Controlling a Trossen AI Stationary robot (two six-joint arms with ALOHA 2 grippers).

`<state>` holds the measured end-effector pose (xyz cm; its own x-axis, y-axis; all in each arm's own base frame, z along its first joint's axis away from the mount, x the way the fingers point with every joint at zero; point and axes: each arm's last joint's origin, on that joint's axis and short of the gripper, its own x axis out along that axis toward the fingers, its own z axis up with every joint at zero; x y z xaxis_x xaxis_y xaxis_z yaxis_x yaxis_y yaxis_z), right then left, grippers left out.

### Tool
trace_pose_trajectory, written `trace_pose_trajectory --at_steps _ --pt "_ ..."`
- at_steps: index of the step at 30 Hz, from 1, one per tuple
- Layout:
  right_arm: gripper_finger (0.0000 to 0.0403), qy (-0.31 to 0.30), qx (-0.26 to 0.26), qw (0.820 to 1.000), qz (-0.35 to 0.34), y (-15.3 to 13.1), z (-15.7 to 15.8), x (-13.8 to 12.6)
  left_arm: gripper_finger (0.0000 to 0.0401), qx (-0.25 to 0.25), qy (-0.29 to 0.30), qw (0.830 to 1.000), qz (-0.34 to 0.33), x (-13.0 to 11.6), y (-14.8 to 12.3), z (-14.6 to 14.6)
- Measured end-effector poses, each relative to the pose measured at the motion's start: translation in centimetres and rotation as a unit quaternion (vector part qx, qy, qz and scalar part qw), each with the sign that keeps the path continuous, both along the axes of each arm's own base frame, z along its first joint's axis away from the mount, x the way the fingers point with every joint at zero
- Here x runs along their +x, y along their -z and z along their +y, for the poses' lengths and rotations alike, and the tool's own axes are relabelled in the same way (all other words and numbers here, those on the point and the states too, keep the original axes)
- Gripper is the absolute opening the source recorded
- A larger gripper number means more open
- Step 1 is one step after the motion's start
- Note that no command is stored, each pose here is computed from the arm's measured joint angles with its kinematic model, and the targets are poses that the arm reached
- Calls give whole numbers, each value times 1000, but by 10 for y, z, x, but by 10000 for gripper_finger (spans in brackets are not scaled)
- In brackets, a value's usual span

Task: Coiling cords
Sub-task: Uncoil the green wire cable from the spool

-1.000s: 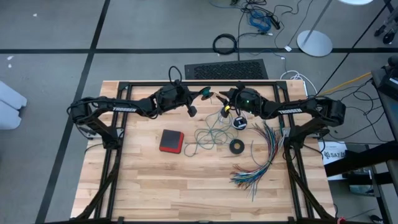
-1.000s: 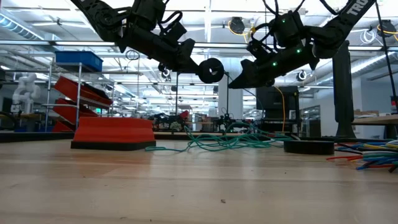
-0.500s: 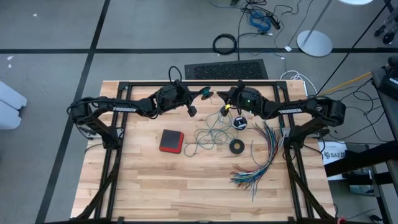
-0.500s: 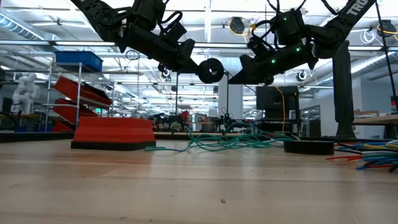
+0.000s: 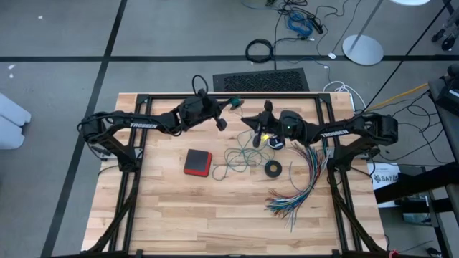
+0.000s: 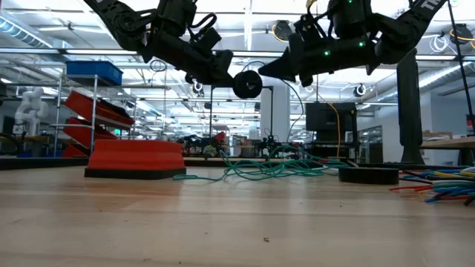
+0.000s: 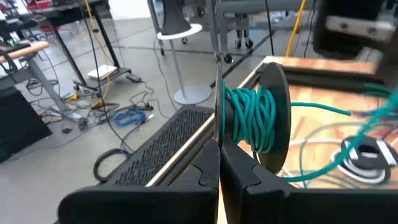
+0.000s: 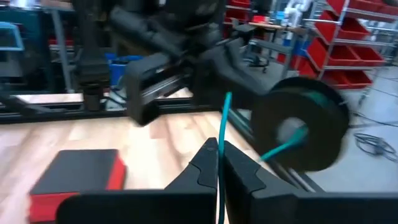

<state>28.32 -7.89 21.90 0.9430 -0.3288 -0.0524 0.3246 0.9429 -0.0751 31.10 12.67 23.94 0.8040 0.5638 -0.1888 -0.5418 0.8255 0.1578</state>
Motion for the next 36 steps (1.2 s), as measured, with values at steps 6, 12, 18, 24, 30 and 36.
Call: trace_pose_trajectory --at_steps 6,12,18,24,30,36 --pt "0 -12 27 999 43 9 3 0 0 2 12 999 -40 2 -7 -1" --pt "0 100 73 986 109 23 -14 -8 0 -17 45 997 -53 3 -7 -3" --pt "0 191 67 974 104 23 -26 -14 0 -38 54 998 -8 2 2 -6" --pt "0 227 39 971 64 10 -28 -15 0 -36 54 997 40 0 10 -6" --pt "0 172 -6 985 17 -7 -19 -12 0 -7 28 996 86 -2 14 -4" --pt "0 35 -14 999 -7 -13 -1 -3 0 27 -22 994 101 -4 13 0"
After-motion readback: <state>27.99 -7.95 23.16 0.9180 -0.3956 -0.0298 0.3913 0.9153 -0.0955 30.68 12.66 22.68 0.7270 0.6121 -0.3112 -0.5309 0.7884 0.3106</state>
